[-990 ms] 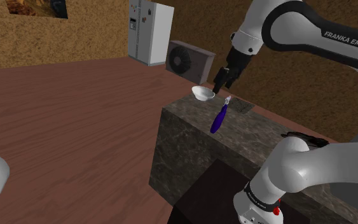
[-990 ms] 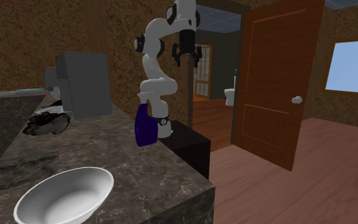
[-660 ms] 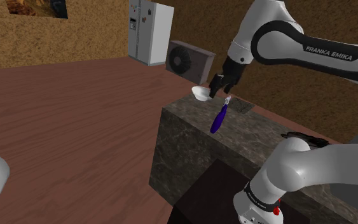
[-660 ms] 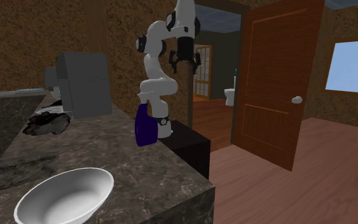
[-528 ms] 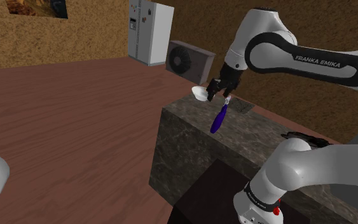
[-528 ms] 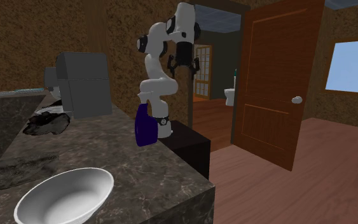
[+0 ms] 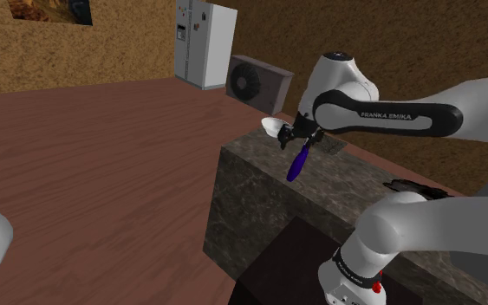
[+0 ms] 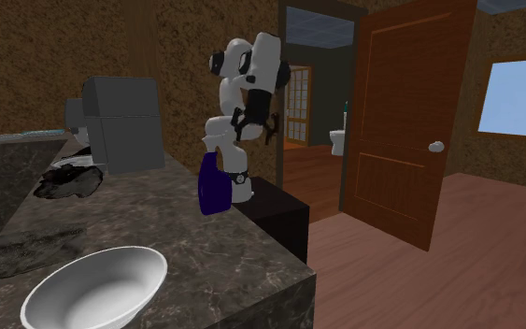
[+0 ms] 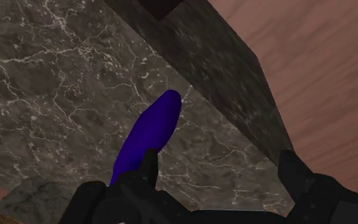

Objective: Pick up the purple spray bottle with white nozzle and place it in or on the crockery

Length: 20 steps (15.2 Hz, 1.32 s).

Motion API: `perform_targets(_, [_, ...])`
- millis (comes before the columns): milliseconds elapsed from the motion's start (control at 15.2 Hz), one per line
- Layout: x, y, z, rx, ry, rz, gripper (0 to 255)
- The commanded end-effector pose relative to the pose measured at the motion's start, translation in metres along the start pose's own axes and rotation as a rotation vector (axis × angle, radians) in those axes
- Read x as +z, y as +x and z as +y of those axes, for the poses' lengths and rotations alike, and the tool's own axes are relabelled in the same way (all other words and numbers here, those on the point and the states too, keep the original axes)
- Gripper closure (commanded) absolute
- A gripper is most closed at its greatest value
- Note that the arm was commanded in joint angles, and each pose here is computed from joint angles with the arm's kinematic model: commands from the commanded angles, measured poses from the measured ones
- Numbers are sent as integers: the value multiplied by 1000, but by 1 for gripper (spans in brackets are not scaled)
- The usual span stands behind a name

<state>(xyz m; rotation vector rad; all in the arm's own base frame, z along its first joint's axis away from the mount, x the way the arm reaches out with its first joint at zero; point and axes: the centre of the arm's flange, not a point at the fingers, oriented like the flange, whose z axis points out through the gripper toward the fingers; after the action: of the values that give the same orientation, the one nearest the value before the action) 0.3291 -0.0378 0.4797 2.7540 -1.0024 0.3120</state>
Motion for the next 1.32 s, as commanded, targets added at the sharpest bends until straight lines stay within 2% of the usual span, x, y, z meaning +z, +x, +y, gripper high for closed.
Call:
perform_targets(0, [23,5,6,102,-29,11,0])
perform_targets(330, [81,11,27,346,-103,35,0])
perform_targets(396, [84,11,28,361,-107,36,0])
perform_targets(858, [124,12,32,361,-107,36,0])
perform_targets(1254, [124,12,32,361,-107,36,0])
